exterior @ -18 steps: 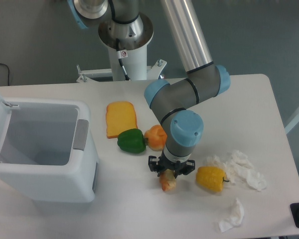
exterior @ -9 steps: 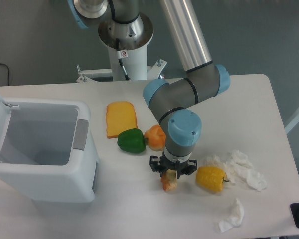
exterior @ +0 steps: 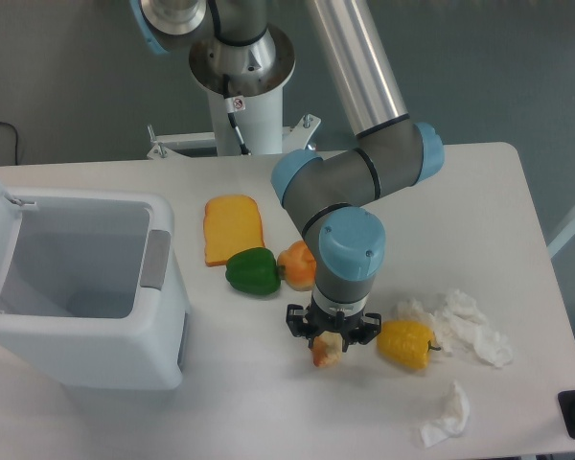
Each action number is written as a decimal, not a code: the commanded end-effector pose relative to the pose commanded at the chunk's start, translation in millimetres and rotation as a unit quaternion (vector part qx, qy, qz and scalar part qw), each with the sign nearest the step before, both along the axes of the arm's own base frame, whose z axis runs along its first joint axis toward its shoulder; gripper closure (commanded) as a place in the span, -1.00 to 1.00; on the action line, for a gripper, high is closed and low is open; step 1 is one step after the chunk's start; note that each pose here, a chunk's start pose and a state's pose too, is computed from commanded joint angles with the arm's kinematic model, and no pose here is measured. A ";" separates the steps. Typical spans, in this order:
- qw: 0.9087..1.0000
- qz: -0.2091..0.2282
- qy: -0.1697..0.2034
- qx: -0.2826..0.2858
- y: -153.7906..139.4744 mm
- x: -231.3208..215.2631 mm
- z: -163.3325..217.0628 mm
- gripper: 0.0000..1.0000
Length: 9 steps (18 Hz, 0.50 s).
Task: Pick up the square bread
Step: 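Adjust the gripper position and tighten the grip on the bread piece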
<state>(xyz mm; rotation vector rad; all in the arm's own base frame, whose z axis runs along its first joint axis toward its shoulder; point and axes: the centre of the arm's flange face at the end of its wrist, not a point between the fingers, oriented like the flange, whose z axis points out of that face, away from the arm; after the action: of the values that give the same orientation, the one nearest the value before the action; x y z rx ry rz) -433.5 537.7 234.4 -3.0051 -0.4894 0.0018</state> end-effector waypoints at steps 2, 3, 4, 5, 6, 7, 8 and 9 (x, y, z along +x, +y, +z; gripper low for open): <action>1.000 0.002 0.006 -0.009 -2.4 -0.4 -2.0 -0.61; 1.000 0.002 0.008 -0.013 -3.0 -1.1 -3.1 -0.81; 1.000 0.003 0.009 -0.014 -3.3 -1.3 -3.1 -0.93; 1.000 0.004 0.007 -0.016 -3.9 -0.8 -5.5 -0.95; 1.000 0.004 0.005 -0.018 -5.0 0.6 -8.2 -0.97; 1.000 0.004 0.004 -0.019 -5.3 0.9 -8.9 -1.00; 1.000 0.005 0.003 -0.020 -5.6 1.3 -10.8 -1.00; 1.000 0.006 0.001 -0.021 -6.2 2.0 -12.1 -1.00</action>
<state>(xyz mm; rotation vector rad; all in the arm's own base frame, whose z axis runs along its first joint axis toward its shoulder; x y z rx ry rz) -431.5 531.5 222.3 -3.0435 -0.5126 0.0175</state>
